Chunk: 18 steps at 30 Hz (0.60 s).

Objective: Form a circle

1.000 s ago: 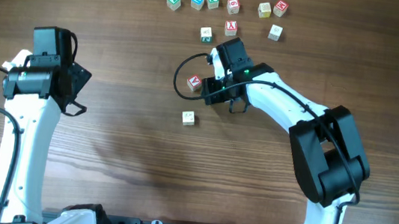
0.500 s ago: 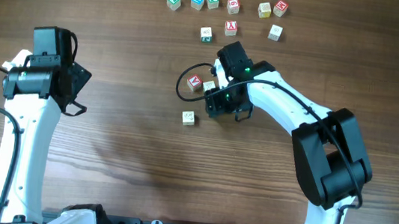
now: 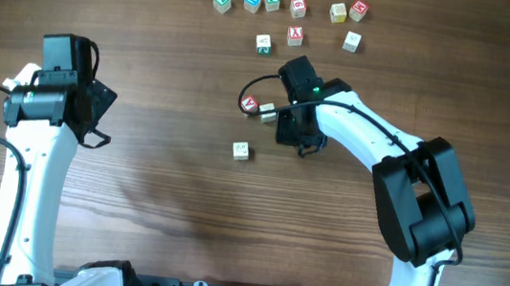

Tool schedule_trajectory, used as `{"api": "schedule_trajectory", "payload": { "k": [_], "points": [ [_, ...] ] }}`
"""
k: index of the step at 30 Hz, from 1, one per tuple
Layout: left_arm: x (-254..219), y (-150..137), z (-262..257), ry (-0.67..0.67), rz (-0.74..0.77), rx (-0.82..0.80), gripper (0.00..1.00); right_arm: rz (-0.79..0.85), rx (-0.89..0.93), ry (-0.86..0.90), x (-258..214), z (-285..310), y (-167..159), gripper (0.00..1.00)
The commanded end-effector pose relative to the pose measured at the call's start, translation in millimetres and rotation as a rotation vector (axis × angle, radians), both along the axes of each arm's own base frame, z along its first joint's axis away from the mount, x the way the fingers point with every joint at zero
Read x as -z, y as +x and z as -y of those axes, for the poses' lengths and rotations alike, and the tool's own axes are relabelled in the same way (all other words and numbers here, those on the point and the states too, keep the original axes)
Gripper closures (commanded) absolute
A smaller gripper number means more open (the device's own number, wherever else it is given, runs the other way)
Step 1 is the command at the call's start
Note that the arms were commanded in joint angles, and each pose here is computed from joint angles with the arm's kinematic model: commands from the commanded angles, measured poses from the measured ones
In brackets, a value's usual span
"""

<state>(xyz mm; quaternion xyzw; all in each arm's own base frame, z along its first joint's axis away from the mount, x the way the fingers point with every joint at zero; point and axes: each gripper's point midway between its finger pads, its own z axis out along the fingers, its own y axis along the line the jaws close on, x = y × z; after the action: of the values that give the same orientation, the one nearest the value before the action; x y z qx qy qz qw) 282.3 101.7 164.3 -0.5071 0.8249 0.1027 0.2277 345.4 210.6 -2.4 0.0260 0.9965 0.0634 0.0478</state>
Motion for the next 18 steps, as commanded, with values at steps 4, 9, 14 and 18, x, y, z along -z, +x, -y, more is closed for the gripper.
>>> {"api": "schedule_trajectory", "payload": {
  "k": [4, 9, 14, 18],
  "points": [
    [1, 0, -1, -0.012, 0.006, -0.015, 0.00, -0.013, 0.172, 0.034, 8, -5, 3, 0.96],
    [1, 0, -1, -0.012, 0.006, -0.015, 0.00, 0.003, 0.164, 0.091, 5, -17, 9, 0.96],
    [1, 0, -1, -0.012, 0.006, -0.015, 0.00, 0.038, 0.160, 0.115, 3, -21, 18, 0.95],
    [1, 0, -1, -0.012, 0.006, -0.015, 0.00, 0.075, 0.129, 0.132, 1, -26, 25, 0.95]
  ]
}}
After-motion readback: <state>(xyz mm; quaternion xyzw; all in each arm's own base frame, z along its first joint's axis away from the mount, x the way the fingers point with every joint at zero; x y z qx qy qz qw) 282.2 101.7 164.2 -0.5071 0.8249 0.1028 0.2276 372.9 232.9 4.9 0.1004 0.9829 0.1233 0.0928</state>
